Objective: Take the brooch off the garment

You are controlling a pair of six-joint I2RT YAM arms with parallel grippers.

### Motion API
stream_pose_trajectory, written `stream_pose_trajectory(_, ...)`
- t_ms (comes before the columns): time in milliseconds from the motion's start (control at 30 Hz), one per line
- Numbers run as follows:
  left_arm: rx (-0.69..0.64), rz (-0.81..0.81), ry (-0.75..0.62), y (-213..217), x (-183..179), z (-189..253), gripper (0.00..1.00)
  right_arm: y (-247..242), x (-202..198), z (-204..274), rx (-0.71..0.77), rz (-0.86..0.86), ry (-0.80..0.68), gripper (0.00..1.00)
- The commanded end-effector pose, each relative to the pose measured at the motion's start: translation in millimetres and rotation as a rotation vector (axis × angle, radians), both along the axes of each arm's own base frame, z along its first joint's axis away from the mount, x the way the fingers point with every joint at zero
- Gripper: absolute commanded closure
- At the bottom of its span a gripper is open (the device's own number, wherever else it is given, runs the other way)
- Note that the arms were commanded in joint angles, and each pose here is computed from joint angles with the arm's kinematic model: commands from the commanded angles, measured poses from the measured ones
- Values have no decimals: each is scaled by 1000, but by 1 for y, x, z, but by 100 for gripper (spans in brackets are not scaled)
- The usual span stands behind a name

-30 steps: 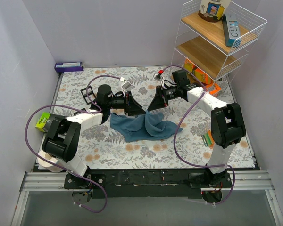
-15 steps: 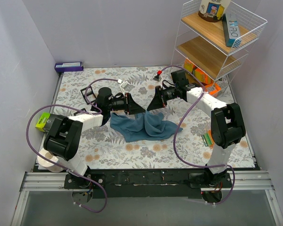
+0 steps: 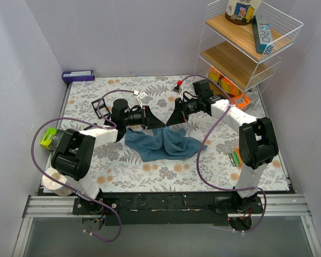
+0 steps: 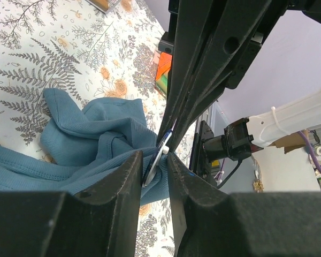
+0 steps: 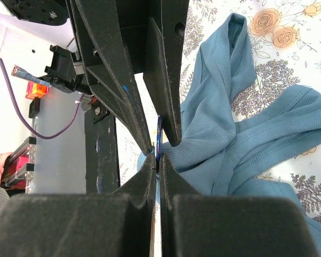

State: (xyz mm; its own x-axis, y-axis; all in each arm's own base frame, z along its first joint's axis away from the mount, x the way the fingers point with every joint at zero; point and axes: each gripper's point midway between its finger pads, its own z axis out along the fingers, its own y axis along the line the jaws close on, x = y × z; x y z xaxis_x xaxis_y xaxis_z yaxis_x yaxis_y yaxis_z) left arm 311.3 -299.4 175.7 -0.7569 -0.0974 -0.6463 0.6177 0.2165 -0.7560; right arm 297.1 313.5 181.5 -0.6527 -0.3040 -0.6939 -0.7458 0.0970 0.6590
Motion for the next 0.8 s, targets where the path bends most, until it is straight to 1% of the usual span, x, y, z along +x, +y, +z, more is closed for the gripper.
stream_pose_trajectory(0,18,48,6,-2,14,3,77,8,-7,36,58,36,-88,99)
stream_pose_trajectory(167,47,93,43,0,22,-3,80,12,-13,44,80,60,-112,99)
stream_pose_trajectory(267,73,133,67,2,28,-7,83,14,-14,46,78,51,-93,99)
stream_pose_trajectory(400,71,156,76,6,33,-4,87,12,-18,49,77,47,-91,99)
stream_pose_trajectory(533,55,184,127,8,37,-6,92,12,-24,46,81,52,-73,99)
stream_pose_trajectory(600,32,214,147,14,41,-5,93,12,-25,50,86,50,-78,99)
stream_pose_trajectory(667,0,244,167,18,46,1,91,11,-26,52,86,42,-83,99)
stream_pose_trajectory(733,-18,264,167,22,53,7,84,11,-25,54,88,33,-82,99)
stream_pose_trajectory(767,-22,262,157,22,54,10,82,11,-26,55,89,29,-84,99)
